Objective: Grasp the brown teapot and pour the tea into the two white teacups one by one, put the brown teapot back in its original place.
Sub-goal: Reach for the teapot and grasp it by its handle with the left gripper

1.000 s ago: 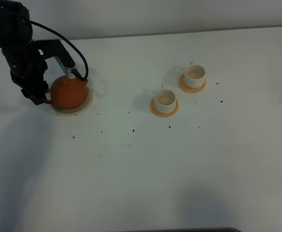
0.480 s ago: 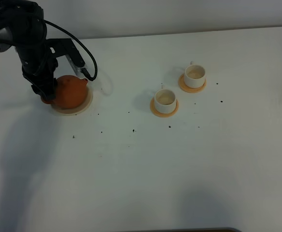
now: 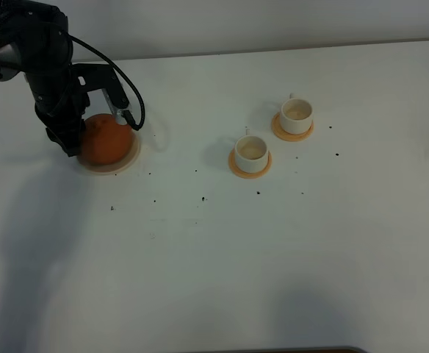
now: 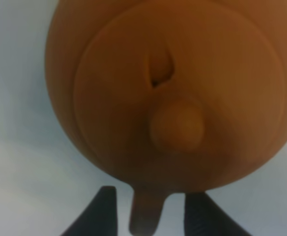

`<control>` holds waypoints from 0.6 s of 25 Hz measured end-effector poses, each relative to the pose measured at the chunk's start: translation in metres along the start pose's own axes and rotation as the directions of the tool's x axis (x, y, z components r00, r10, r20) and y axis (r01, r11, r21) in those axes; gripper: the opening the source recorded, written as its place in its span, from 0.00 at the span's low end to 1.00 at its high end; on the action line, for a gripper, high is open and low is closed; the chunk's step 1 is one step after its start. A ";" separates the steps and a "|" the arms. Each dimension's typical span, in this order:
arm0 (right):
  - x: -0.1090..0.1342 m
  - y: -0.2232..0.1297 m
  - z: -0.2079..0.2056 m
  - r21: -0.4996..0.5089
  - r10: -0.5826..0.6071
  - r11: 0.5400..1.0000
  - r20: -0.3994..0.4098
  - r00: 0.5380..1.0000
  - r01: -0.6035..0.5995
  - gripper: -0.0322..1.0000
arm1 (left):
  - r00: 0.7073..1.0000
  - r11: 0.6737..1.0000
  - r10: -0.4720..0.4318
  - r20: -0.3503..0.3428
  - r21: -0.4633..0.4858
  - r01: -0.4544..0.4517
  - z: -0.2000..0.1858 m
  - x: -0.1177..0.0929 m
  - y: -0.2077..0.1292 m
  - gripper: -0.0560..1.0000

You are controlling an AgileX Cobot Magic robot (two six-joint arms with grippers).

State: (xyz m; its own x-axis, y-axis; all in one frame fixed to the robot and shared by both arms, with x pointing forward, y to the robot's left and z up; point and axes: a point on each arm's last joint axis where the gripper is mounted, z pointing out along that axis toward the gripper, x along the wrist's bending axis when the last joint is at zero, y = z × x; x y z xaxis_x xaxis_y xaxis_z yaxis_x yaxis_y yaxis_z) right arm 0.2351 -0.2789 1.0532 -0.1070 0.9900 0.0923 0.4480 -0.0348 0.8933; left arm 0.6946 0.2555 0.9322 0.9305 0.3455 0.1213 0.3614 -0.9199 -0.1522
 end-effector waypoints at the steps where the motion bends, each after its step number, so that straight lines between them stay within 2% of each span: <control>1: 0.000 0.000 0.000 0.000 0.000 1.000 0.000 1.000 0.000 0.26 | 1.000 1.000 0.006 0.000 -0.003 -0.006 0.000 0.000 0.000 0.33; 4: 0.000 0.000 0.000 0.000 0.000 1.000 0.000 1.000 0.000 0.26 | 0.999 0.999 0.036 -0.006 -0.007 -0.036 0.001 0.001 0.001 0.30; 15: 0.000 0.000 0.000 0.000 0.000 1.000 0.000 1.000 0.000 0.26 | 0.994 0.993 0.112 0.001 0.026 -0.112 0.014 0.001 0.006 0.30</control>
State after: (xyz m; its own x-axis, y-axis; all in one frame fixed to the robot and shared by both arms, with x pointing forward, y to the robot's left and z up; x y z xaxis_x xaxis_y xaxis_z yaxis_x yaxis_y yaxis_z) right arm 0.2351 -0.2789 1.0532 -0.1070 0.9900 0.0923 0.4480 -0.0348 0.8933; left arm 0.6986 0.2534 0.9178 0.9653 0.2402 0.1028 0.2561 -0.9478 -0.1901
